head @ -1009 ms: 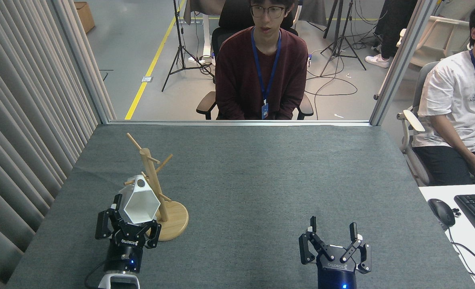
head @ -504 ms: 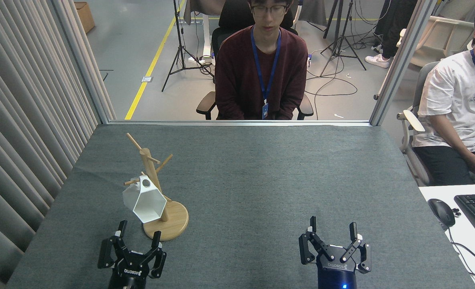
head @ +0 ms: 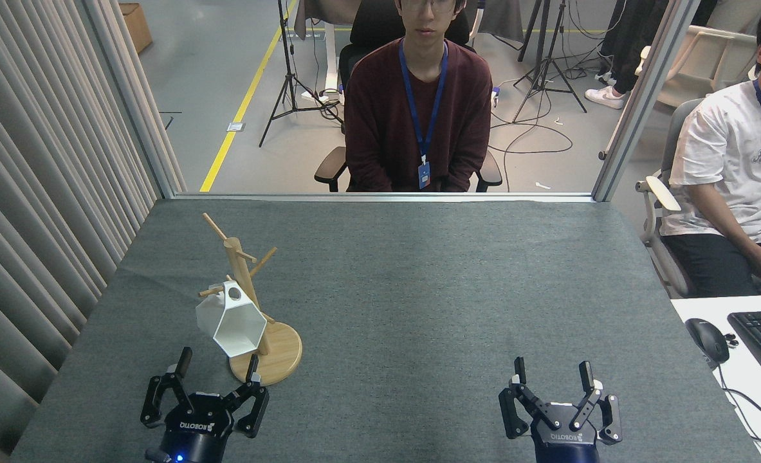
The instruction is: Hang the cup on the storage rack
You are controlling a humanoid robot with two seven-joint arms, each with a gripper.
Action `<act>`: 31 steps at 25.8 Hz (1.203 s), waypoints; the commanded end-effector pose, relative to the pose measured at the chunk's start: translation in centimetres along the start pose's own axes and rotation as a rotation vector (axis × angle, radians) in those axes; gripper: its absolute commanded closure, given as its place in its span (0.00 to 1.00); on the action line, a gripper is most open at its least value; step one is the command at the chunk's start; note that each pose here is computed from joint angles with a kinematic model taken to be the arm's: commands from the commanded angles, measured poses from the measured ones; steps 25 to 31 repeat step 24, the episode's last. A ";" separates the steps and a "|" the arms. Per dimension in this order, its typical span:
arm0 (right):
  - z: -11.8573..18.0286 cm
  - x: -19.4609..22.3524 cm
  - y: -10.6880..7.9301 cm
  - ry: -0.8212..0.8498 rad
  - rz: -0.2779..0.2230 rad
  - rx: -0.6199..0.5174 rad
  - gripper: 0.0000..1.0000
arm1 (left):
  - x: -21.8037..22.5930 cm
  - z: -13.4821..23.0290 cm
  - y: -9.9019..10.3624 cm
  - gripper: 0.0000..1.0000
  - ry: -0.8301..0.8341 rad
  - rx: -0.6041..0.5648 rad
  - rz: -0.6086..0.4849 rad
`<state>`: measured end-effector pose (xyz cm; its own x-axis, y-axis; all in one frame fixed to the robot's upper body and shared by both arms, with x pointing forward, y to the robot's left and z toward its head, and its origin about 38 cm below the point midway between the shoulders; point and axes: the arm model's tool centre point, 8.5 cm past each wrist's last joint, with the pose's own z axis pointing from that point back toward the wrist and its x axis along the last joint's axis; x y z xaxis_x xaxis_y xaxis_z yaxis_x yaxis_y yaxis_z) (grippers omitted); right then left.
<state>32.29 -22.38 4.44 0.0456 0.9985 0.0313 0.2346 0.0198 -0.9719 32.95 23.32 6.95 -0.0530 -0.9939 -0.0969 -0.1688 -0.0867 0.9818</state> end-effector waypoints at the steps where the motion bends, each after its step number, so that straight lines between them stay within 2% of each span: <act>1: 1.4 -0.5 0.1 -0.039 0.007 0.017 0.02 | 0.0 -0.3 0.8 0.01 0.011 -0.029 0.144; 8: 2.6 -1.1 0.5 -0.051 0.020 0.044 0.02 | -0.3 0.6 0.2 0.01 0.035 -0.039 0.135; 14: 2.5 -1.4 0.5 -0.049 0.024 0.044 0.02 | 0.2 3.3 0.2 0.01 0.003 0.080 -0.022; 17: 3.0 -2.3 0.7 -0.051 0.031 0.056 0.02 | 0.4 3.8 0.2 0.01 0.003 0.108 -0.021; 22: 4.2 -3.5 1.1 -0.043 0.040 0.086 0.02 | 0.7 4.5 -0.4 0.01 -0.004 0.074 -0.015; 31: 4.3 -4.1 1.1 -0.028 0.047 0.085 0.02 | 0.8 4.5 -0.6 0.01 -0.006 0.048 -0.011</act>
